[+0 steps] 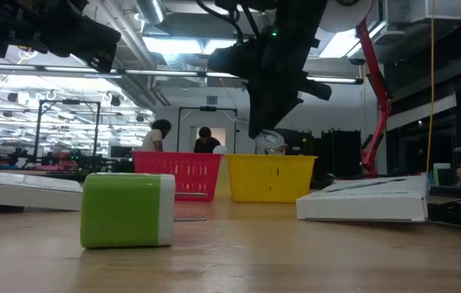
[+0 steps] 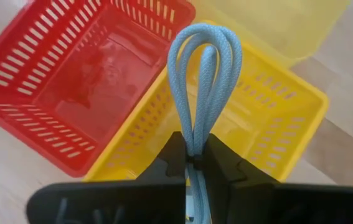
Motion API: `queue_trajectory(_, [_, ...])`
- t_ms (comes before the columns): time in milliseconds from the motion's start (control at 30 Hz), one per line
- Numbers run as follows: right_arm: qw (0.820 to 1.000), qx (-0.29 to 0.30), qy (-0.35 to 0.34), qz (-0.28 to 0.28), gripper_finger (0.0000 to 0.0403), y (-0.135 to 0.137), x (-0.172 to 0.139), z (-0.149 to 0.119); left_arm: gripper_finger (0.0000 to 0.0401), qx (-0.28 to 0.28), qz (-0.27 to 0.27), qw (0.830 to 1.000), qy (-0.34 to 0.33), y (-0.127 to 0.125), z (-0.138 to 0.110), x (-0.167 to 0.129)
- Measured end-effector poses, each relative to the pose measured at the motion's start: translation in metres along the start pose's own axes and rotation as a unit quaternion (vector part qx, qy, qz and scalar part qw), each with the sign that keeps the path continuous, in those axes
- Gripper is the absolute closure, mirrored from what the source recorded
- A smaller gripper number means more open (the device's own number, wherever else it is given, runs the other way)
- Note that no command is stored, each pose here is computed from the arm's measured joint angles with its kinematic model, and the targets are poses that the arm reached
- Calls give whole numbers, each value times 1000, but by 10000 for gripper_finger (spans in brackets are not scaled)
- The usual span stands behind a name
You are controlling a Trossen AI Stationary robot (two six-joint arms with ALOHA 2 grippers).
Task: Pick and place items into bin
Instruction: Put the blue charger cable into the yellow bin, then put the left card reader box into the red bin
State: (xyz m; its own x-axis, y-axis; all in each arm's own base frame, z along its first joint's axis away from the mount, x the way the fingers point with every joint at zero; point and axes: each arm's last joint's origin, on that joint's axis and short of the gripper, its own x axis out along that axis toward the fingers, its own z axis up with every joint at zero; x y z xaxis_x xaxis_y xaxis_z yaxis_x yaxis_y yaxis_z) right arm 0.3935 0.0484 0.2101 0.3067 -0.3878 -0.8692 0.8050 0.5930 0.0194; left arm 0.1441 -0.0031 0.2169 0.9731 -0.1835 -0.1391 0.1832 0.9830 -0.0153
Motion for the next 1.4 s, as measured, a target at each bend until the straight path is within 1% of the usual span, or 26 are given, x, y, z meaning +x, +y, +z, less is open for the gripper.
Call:
queue_trajectory(333, [1000, -16, 8, -10, 393, 4, 15, -5, 397, 0, 0, 1000, 1, 0, 0, 0])
queue_trajectory(867, [1000, -19, 10, -14, 389, 4, 16, -6, 397, 0, 0, 1000, 1, 0, 0, 0])
queue_trajectory(967, [1000, -23, 10, -14, 373, 4, 16, -6, 397, 0, 0, 1000, 1, 0, 0, 0])
queue_trajectory(1233, [1000, -23, 9, -14, 312, 4, 16, -6, 397, 0, 0, 1000, 1, 0, 0, 0])
queue_trajectory(1400, [999, -41, 10, -14, 292, 3, 16, -5, 397, 0, 0, 1000, 1, 0, 0, 0])
